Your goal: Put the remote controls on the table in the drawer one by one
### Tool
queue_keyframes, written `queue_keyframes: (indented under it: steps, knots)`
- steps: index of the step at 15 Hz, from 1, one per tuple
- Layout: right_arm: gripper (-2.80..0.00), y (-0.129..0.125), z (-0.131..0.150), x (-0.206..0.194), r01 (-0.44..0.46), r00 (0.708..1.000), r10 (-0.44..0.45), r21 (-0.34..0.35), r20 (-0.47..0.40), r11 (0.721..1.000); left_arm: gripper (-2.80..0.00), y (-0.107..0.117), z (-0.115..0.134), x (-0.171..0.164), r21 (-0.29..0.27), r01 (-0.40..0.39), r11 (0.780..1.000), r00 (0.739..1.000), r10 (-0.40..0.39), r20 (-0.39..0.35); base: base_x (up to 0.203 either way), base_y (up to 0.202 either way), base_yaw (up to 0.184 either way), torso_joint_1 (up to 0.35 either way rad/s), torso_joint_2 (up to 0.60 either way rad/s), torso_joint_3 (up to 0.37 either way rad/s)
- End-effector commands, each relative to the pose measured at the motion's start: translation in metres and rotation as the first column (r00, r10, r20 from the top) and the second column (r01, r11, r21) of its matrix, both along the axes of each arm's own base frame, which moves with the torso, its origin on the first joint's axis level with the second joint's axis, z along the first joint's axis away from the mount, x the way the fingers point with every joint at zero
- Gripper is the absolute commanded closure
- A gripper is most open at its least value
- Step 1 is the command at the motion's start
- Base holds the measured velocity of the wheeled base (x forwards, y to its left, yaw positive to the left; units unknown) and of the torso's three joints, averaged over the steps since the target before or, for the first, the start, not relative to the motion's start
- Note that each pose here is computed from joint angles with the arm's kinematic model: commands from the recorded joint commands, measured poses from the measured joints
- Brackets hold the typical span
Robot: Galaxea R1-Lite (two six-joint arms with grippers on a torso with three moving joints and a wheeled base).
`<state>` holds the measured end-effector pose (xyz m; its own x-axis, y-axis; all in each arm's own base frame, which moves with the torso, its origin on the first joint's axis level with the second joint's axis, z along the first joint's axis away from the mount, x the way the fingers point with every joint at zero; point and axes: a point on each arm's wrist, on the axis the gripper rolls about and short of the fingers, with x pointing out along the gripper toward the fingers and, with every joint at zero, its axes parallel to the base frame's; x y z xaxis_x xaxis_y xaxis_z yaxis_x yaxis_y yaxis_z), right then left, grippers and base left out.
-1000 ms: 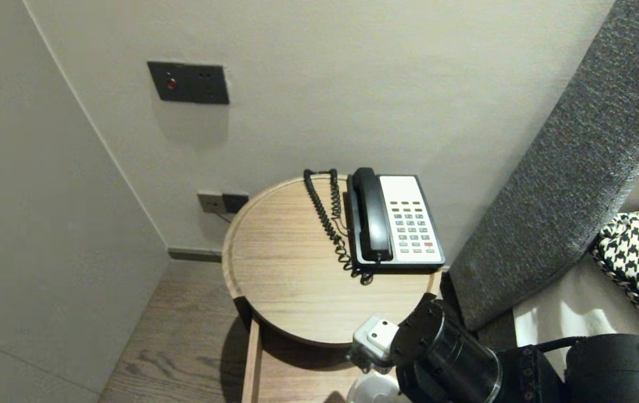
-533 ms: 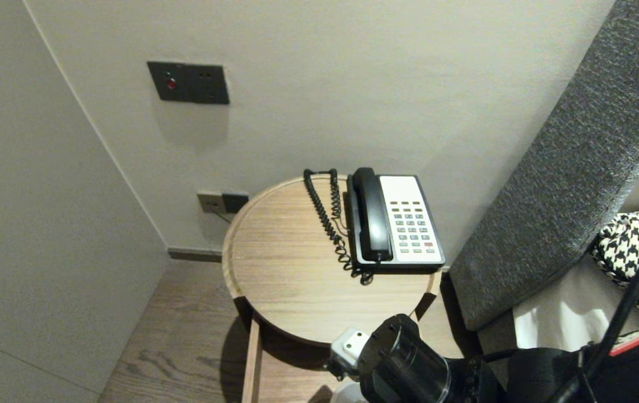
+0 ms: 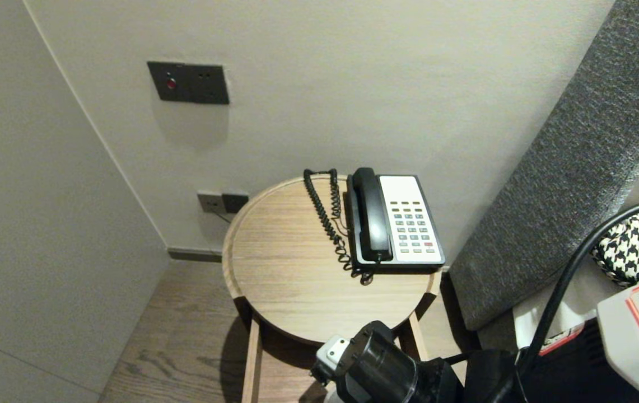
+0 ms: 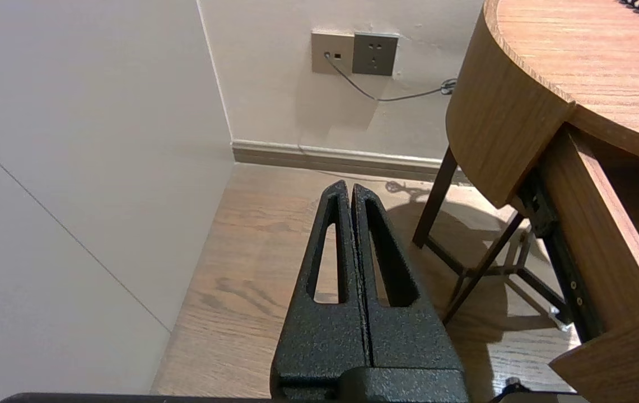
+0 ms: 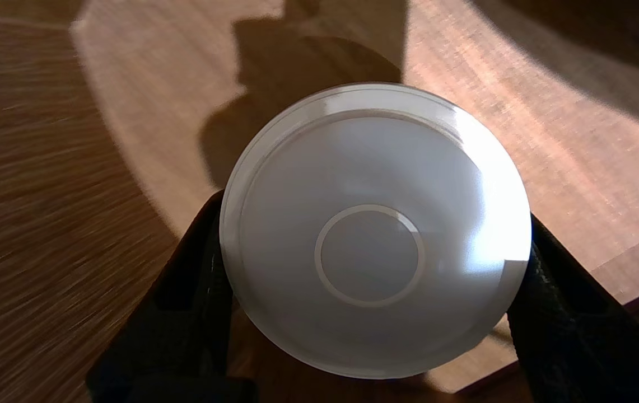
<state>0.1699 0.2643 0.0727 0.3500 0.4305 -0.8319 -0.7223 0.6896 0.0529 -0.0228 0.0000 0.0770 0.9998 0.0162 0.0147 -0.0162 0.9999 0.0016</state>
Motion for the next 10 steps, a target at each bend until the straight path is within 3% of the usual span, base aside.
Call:
queue_keyframes:
  steps: [1,10]
  knots:
    - [0.00,0.0035,-0.0075,0.0039,0.008,1.000,-0.008,-0.020,0.001,1.000,0.00,0.0000,-0.0001,-0.0001,0.000,-0.001,1.000,1.000,0.001,0.001,0.000,0.000,0.000,0.000,0.00,0.000]
    - [0.00,0.0062,-0.0102,0.0070,0.010,1.000,-0.010,-0.025,0.000,1.000,0.00,0.0000,-0.0001,-0.0001,0.000,-0.001,1.000,1.000,0.001,0.001,0.000,0.000,0.000,0.000,0.00,0.000]
